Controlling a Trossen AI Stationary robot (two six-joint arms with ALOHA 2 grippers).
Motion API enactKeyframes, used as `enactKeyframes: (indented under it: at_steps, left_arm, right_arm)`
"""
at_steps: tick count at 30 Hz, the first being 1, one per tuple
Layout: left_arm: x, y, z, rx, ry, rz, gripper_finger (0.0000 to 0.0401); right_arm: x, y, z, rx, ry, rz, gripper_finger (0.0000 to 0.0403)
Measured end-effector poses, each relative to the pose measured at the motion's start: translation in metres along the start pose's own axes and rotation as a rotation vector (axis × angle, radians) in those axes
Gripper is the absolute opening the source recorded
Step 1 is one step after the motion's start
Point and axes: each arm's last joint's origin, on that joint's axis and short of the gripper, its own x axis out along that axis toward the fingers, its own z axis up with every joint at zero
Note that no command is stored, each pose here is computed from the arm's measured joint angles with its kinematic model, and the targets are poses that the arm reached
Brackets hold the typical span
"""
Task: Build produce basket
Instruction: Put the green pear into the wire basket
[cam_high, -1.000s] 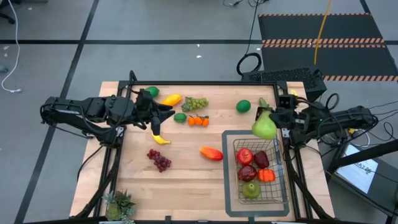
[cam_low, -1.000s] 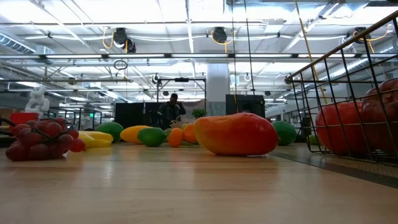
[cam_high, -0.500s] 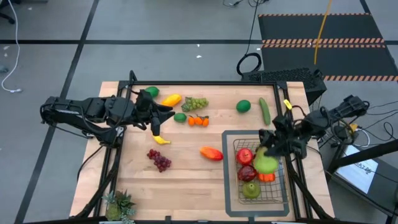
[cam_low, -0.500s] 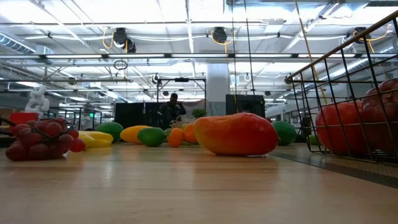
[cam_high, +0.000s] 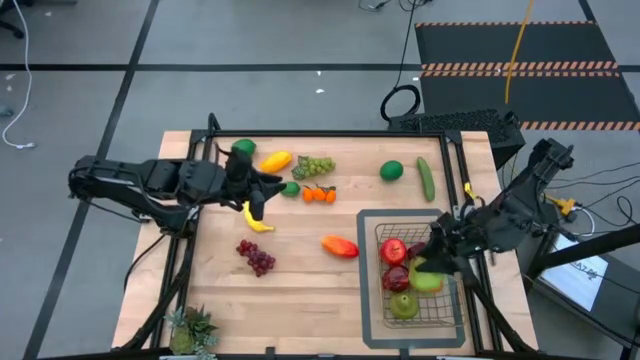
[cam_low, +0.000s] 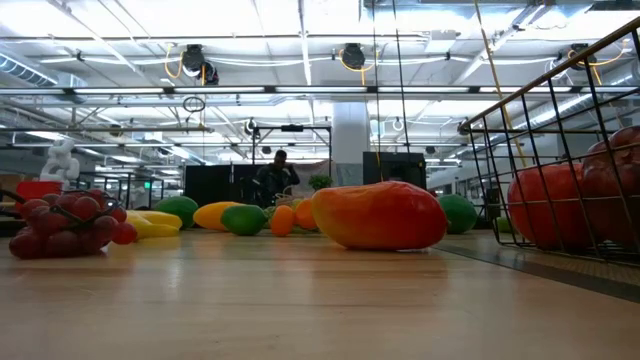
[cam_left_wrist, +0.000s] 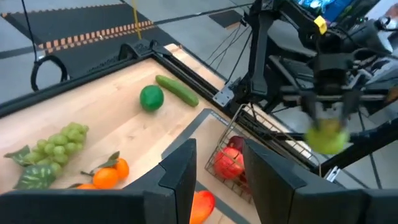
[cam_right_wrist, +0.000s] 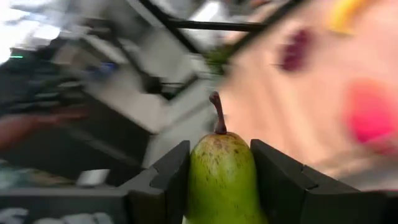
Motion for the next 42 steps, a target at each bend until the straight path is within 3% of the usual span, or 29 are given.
enactKeyframes:
  at_steps: [7, 11, 18, 26, 31, 42]
  left_arm:
    - [0.013, -0.007, -0.010, 0.019, 0.048, -0.014, 0.0131]
    - [0.017, -0.014, -0.014, 0.029, 0.055, -0.035, 0.0131]
    - [0.027, -0.017, -0.020, 0.079, 0.053, 0.001, 0.0131]
    - [0.033, -0.019, -0.026, 0.087, 0.072, 0.012, 0.0131]
    - [0.037, -0.020, -0.028, 0.106, 0.077, 0.017, 0.0131]
    - [0.037, -0.021, -0.027, 0.103, 0.066, 0.010, 0.0131]
  right_arm:
    - [-0.008, -0.036, -0.013, -0.006, -0.034, -0.421, 0.0151]
    - [-0.015, -0.051, -0.017, -0.012, -0.013, -0.563, 0.0151]
    - [-0.006, -0.070, -0.036, -0.098, 0.027, -0.595, 0.0151]
    - [0.006, -0.097, -0.061, -0.105, 0.048, -0.603, 0.0151]
    - [0.009, -0.104, -0.068, -0.192, 0.057, -0.601, 0.0153]
    - [0.012, -0.100, -0.068, -0.195, 0.079, -0.544, 0.0210]
